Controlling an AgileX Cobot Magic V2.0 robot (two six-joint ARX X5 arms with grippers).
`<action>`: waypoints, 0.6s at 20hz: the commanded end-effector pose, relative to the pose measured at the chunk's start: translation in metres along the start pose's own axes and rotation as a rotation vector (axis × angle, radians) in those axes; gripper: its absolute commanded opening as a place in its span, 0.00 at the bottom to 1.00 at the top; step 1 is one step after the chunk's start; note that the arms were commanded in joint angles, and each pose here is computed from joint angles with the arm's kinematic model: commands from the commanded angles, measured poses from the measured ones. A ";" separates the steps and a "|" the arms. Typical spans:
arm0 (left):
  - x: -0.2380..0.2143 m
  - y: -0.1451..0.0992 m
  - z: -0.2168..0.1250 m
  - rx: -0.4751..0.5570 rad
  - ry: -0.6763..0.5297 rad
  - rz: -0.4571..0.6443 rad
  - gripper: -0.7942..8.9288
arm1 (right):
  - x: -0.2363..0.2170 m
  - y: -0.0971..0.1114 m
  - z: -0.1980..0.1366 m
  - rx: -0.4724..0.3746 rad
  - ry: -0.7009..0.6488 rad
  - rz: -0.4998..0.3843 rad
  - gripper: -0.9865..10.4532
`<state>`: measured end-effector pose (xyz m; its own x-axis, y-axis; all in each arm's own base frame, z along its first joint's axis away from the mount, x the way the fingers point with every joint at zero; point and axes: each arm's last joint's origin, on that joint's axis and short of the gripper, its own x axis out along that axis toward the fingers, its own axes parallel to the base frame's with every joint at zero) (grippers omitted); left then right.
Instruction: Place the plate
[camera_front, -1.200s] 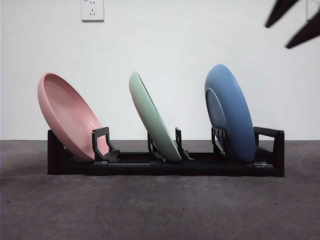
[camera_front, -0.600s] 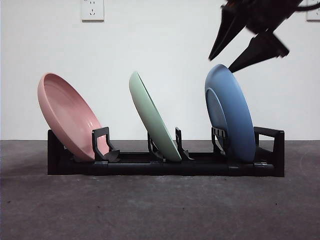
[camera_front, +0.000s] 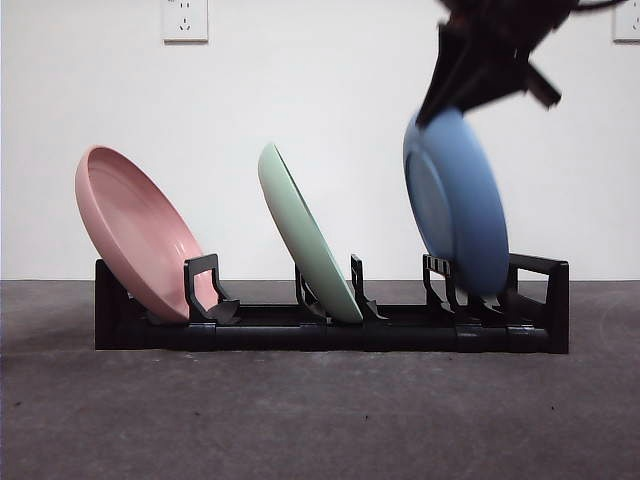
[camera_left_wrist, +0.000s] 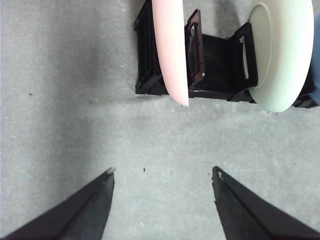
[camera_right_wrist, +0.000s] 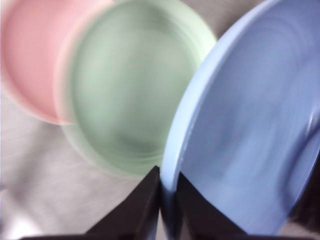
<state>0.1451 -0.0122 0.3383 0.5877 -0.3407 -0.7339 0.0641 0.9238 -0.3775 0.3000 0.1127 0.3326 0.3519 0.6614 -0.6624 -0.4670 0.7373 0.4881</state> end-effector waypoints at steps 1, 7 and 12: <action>-0.004 -0.003 0.005 0.022 -0.024 -0.008 0.40 | -0.032 0.027 0.007 -0.063 -0.056 0.060 0.09; -0.004 -0.003 0.006 0.025 -0.033 -0.009 0.40 | -0.076 0.084 -0.024 -0.269 -0.014 0.141 0.09; -0.004 -0.003 0.006 0.025 -0.035 -0.010 0.40 | -0.061 0.139 -0.068 -0.521 0.091 -0.042 0.09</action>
<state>0.1460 -0.0122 0.3391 0.5965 -0.3412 -0.7265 0.0692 0.9236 -0.3769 0.1607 0.1588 0.4005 0.3013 0.6061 -0.7362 -0.7817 0.5991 0.1733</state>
